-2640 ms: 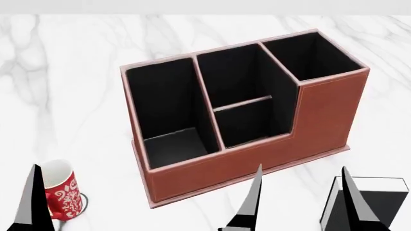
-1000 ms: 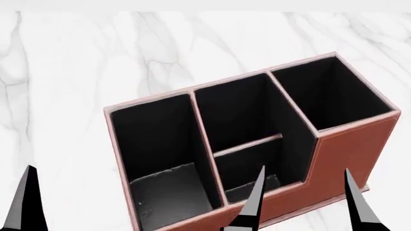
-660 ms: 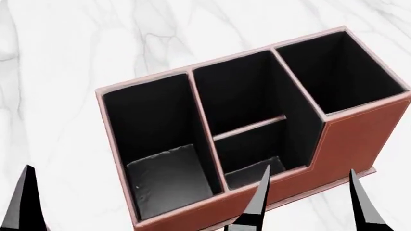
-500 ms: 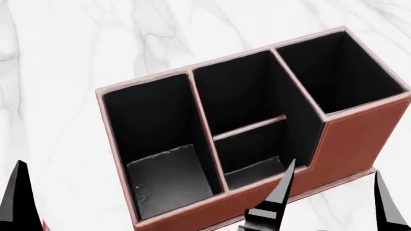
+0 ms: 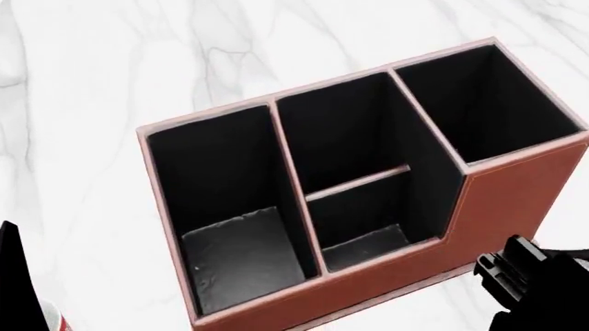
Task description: Pick up the book and place it in the left compartment of the caddy.
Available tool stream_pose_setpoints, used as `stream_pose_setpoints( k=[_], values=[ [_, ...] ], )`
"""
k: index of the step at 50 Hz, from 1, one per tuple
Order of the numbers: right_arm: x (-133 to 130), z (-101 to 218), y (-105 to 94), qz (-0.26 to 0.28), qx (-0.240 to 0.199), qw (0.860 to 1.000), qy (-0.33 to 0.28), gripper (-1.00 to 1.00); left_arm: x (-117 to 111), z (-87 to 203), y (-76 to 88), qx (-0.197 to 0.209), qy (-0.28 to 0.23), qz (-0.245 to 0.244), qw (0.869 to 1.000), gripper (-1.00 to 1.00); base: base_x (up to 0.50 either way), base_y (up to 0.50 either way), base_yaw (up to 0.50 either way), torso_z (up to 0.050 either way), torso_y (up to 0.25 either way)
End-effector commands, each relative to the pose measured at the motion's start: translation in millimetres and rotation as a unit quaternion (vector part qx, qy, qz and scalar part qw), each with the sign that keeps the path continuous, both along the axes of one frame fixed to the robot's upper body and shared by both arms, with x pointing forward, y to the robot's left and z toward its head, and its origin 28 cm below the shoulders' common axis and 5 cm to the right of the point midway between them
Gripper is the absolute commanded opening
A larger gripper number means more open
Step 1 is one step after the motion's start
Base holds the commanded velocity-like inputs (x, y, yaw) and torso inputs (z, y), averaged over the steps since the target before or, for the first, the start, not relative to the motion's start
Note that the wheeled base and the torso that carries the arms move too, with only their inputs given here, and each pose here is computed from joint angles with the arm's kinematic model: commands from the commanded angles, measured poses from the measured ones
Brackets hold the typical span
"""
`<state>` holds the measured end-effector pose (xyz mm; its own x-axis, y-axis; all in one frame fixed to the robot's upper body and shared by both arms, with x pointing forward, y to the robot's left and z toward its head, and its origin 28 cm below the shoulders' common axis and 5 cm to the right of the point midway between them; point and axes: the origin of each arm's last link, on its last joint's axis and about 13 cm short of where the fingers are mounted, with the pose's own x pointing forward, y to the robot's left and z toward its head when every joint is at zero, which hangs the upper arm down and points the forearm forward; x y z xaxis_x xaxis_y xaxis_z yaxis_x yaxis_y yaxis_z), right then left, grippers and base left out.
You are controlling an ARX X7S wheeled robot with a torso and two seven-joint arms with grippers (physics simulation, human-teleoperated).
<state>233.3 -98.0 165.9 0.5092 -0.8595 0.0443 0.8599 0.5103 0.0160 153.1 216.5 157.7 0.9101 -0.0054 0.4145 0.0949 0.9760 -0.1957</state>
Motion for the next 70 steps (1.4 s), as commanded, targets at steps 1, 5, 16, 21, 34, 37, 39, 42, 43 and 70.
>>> stream_pose_setpoints(
  k=[1, 5, 16, 21, 34, 37, 39, 42, 43, 70],
  values=[
    [19, 5, 5.7, -0.108, 0.056, 0.992, 0.008, 1.0, -1, 2, 2.4, -0.01, -0.003, -0.002, 1.0, 1.0, 0.0, 0.0, 0.0, 0.0, 0.0],
    [21, 4, 6.9, -0.113, 0.061, 0.992, 0.009, 1.0, 0, 1, 2.6, -0.01, -0.002, -0.001, 1.0, 1.0, 0.0, 0.0, 0.0, 0.0, 0.0],
    [29, -9, 7.6, -0.116, 0.086, 0.989, 0.025, 1.0, 1, 1, 2.5, -0.008, -0.001, -0.001, 1.0, 1.0, 0.0, 0.0, 0.0, 0.0, 0.0],
    [31, -11, 7.3, -0.122, 0.101, 0.987, 0.025, 1.0, 0, 1, 2.6, -0.008, -0.002, -0.001, 1.0, 1.0, 0.0, 0.0, 0.0, 0.0, 0.0],
    [38, -14, 9.4, -0.13, 0.14, 0.981, 0.031, 1.0, 1, 0, 2.1, -0.006, 0.0, -0.002, 1.0, 1.0, 0.0, 0.0, 0.0, 0.0, 0.0],
    [39, -16, 9.7, -0.131, 0.147, 0.98, 0.032, 1.0, 1, 0, 1.8, -0.005, 0.0, -0.002, 1.0, 1.0, 0.0, 0.0, 0.0, 0.0, 0.0],
    [39, -16, 9.5, -0.136, 0.142, 0.98, 0.03, 1.0, 1, 0, 1.8, -0.005, 0.0, -0.002, 1.0, 1.0, 0.0, 0.0, 0.0, 0.0, 0.0],
    [39, -17, 10.2, -0.134, 0.151, 0.979, 0.031, 1.0, 2, 0, 2.0, -0.005, 0.0, -0.003, 1.0, 1.0, 0.0, 0.0, 0.0, 0.0, 0.0],
    [39, -18, 10.6, -0.132, 0.155, 0.979, 0.032, 1.0, 2, 0, 2.0, -0.006, 0.0, -0.002, 1.0, 1.0, 0.0, 0.0, 0.0, 0.0, 0.0],
    [62, -18, 28.5, -0.105, 0.213, 0.971, 0.032, 1.0, 2, -1, 3.0, -0.007, 0.002, -0.003, 1.0, 1.0, 0.0, 0.0, 0.0, 0.0, 0.0]
  ],
)
